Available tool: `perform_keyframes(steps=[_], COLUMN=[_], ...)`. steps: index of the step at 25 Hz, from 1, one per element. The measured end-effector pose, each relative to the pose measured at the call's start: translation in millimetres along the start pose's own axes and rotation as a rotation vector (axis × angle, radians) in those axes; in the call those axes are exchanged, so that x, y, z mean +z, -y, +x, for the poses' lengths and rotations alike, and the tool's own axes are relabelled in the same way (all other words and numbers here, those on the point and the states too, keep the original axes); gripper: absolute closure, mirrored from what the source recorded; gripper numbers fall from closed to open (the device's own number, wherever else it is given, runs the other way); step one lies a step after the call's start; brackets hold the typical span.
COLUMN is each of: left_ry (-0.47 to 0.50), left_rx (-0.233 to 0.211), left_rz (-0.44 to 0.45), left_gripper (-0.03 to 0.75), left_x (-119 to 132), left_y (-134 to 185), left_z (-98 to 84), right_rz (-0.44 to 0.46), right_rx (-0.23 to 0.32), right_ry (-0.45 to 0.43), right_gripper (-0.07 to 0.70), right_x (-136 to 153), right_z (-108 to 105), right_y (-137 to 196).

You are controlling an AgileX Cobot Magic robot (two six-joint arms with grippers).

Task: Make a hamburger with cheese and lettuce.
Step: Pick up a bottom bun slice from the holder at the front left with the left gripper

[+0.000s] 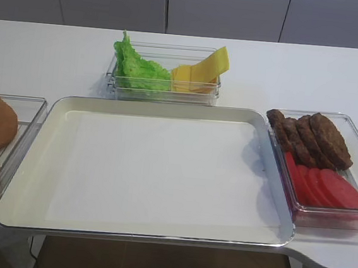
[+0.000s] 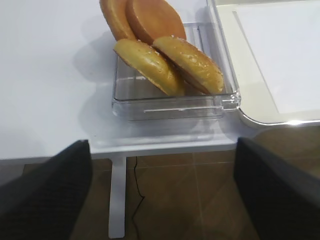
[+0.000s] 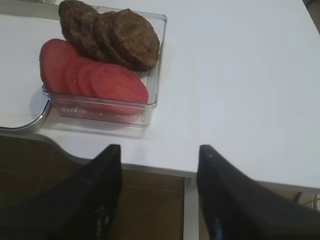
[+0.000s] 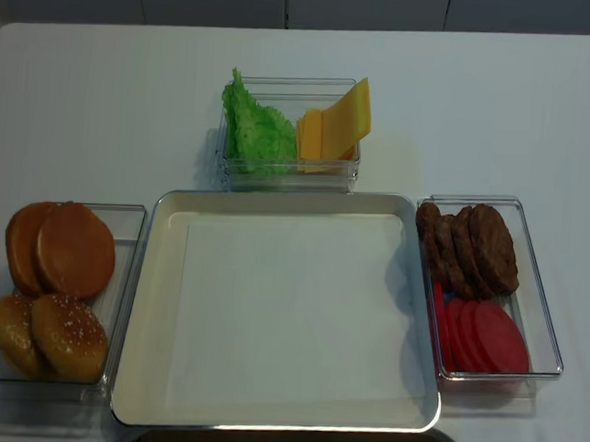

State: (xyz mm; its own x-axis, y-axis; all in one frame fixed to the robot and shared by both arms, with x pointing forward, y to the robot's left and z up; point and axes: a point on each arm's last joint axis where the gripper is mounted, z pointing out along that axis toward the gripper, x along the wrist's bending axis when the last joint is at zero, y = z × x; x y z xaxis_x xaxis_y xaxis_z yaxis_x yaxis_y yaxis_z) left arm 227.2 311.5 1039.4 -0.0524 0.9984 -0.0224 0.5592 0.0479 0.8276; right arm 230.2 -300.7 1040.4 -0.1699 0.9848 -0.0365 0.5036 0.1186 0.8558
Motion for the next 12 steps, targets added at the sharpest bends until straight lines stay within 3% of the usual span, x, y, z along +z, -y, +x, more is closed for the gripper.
perform_keyframes(steps=[12], left_ry=[0.0], left_rx=[0.0], left_rz=[0.0], left_gripper=[0.037], left_x=[0.0], left_y=[0.0], left_z=[0.0], right_rz=[0.0], right_rx=[0.0], right_ry=[0.0], right_gripper=[0.24], right_x=[0.0], right_z=[0.0], right_y=[0.0])
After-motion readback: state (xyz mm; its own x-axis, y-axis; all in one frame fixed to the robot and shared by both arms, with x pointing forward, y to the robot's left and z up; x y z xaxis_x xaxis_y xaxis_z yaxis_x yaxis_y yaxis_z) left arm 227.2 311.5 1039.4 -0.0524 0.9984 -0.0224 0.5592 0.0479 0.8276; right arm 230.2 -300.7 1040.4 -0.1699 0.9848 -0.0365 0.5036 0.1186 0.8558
